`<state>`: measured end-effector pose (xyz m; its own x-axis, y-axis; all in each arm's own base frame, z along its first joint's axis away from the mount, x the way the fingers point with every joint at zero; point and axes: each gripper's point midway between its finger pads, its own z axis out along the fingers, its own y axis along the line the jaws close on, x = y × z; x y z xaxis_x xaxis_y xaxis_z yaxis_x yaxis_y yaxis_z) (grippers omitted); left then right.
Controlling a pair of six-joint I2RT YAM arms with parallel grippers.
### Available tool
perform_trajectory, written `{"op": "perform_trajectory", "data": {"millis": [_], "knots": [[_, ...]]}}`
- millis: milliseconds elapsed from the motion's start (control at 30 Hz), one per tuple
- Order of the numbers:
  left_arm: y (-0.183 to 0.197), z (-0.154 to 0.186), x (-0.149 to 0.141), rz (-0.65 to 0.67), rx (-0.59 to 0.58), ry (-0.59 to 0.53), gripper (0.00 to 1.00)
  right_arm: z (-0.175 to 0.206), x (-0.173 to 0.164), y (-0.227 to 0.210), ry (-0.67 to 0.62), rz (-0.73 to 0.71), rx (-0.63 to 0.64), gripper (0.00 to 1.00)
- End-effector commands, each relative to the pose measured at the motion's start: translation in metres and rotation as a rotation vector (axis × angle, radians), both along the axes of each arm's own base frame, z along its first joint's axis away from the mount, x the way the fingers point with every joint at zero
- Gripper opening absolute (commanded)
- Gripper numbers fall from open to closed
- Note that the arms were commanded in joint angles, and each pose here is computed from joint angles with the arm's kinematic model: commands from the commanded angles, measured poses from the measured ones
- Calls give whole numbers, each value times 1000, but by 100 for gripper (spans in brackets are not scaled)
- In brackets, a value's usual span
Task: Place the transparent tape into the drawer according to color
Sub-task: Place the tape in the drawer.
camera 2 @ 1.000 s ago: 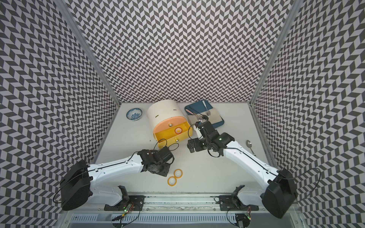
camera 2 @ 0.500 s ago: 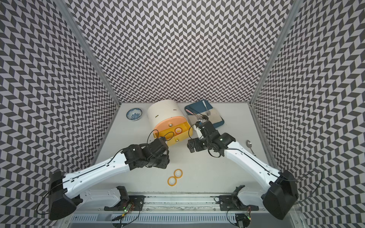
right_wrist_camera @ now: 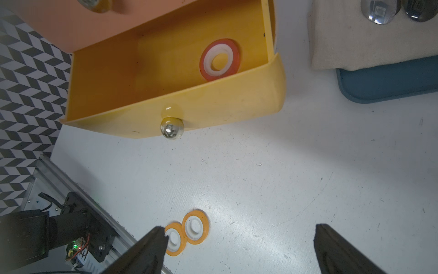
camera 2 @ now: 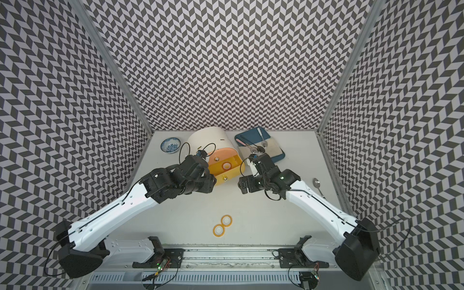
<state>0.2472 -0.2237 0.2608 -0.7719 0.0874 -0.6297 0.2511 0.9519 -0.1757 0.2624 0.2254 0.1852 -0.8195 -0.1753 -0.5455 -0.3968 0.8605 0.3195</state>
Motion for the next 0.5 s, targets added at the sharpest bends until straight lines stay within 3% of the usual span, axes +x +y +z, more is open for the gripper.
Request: {"op": "perform_trajectory", "data": {"millis": [0, 200, 467], "knots": [[0, 18, 29, 18, 11, -101, 30, 17, 7, 2, -56, -16, 49, 100], [-5, -1, 52, 42, 68, -131, 30, 18, 8, -1, -64, -29, 45, 100], [6, -21, 62, 101, 120, -166, 33, 13, 8, -1, -54, -28, 49, 100]]}}
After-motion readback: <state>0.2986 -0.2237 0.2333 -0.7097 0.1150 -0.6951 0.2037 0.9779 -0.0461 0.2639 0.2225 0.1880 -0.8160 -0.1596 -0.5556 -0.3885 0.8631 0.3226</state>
